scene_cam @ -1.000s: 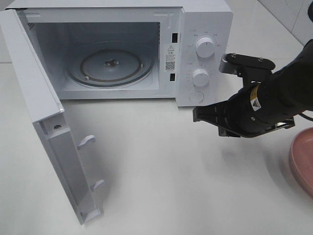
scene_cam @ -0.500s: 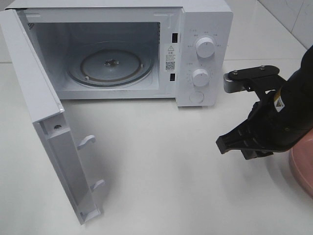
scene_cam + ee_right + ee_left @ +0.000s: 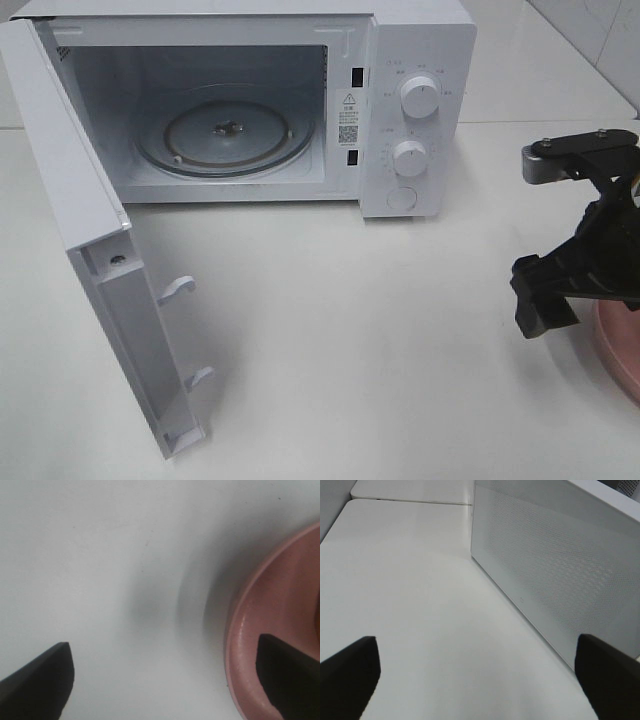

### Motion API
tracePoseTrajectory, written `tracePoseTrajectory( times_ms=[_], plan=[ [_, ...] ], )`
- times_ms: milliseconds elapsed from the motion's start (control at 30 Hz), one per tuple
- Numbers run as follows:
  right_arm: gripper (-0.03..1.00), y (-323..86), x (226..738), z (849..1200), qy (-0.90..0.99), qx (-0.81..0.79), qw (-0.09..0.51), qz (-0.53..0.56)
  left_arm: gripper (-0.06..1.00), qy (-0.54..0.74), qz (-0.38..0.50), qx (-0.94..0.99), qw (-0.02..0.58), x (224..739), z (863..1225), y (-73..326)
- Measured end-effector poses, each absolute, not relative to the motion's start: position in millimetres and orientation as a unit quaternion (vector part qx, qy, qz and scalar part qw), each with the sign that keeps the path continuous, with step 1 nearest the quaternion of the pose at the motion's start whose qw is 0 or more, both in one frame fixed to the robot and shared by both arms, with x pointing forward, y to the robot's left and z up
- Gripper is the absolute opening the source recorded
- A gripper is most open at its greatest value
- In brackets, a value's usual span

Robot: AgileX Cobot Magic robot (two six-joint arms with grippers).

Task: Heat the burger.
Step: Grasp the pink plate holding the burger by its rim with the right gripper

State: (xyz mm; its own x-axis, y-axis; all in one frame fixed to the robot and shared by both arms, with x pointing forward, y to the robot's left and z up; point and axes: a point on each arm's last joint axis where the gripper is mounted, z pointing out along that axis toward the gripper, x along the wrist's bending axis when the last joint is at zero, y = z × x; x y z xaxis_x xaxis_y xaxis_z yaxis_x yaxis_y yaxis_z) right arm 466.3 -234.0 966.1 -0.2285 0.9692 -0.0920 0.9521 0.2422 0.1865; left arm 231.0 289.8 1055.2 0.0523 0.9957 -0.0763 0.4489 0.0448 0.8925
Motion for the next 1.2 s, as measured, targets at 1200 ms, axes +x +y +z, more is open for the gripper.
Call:
tracePoseTrajectory(
  times_ms=[1200],
  plan=[
    [0.89, -273.4, 485.6, 900.7, 0.747, 0.663, 0.045, -0.024, 0.98, 0.599, 0.339, 0.602, 0.404, 231.0, 1055.3, 289.8]
  ],
)
